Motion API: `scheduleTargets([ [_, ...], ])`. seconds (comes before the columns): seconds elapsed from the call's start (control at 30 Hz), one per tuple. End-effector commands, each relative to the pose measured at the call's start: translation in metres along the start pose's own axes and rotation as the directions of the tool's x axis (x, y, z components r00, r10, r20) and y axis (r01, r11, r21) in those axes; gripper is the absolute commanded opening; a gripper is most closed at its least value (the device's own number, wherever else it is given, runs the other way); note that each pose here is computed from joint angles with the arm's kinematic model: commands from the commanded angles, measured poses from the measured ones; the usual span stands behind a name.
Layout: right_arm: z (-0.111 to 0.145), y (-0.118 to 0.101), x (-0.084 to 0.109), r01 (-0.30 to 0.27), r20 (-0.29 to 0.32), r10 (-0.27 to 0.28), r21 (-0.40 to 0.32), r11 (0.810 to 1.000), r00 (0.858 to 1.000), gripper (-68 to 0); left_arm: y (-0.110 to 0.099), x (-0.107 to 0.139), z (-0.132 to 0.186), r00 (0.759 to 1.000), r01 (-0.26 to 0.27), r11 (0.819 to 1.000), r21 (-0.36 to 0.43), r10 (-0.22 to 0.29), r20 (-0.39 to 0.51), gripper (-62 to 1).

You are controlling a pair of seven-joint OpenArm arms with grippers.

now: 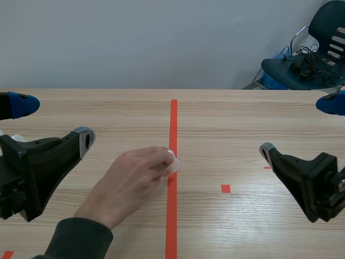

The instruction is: Do the leaf sorting experiment

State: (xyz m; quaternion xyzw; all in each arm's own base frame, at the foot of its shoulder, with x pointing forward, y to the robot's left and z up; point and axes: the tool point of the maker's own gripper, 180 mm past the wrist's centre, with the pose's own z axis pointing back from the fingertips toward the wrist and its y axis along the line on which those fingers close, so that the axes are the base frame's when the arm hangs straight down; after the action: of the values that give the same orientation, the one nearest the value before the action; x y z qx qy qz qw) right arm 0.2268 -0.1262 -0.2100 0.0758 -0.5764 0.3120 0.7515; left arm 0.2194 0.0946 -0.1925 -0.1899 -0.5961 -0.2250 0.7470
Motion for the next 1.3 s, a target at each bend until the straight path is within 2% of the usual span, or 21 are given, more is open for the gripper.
scheduleTargets([
  [0.0, 0.0, -0.005, 0.012, -0.022, 0.036, 0.022, -0.01, 1.0, 0.999, 0.4, -0.001, 0.005, -0.001, 1.0, -0.008, 1.0, -0.005, 0.009, 0.025, 1.4],
  [0.53, 0.0, -0.005, 0.011, -0.022, 0.036, 0.022, -0.01, 1.0, 0.999, 0.4, 0.0, 0.0, -0.001, 1.0, -0.012, 1.0, -0.005, 0.012, 0.009, 1.4],
  [0.67, 0.0, -0.005, 0.011, -0.022, 0.036, 0.022, -0.01, 1.0, 0.999, 0.4, 0.002, -0.023, -0.003, 0.998, 0.018, 1.0, -0.011, -0.018, -0.056, 1.4],
  [0.77, 0.0, -0.005, 0.011, -0.022, 0.036, 0.022, -0.01, 1.0, 0.999, 0.4, 0.002, -0.048, -0.008, 0.994, 0.01, 1.0, -0.03, -0.013, -0.107, 1.4],
  [0.97, 0.0, -0.005, 0.011, -0.022, 0.036, 0.022, -0.01, 1.0, 0.999, 0.4, 0.003, -0.087, -0.034, 0.991, -0.076, 0.996, -0.053, 0.069, -0.113, 1.4],
  [1.27, 0.0, -0.005, 0.011, -0.022, 0.036, 0.022, -0.01, 1.0, 0.999, 0.4, -0.027, -0.123, -0.095, 0.994, -0.028, 0.984, -0.174, 0.009, -0.109, 1.4],
])
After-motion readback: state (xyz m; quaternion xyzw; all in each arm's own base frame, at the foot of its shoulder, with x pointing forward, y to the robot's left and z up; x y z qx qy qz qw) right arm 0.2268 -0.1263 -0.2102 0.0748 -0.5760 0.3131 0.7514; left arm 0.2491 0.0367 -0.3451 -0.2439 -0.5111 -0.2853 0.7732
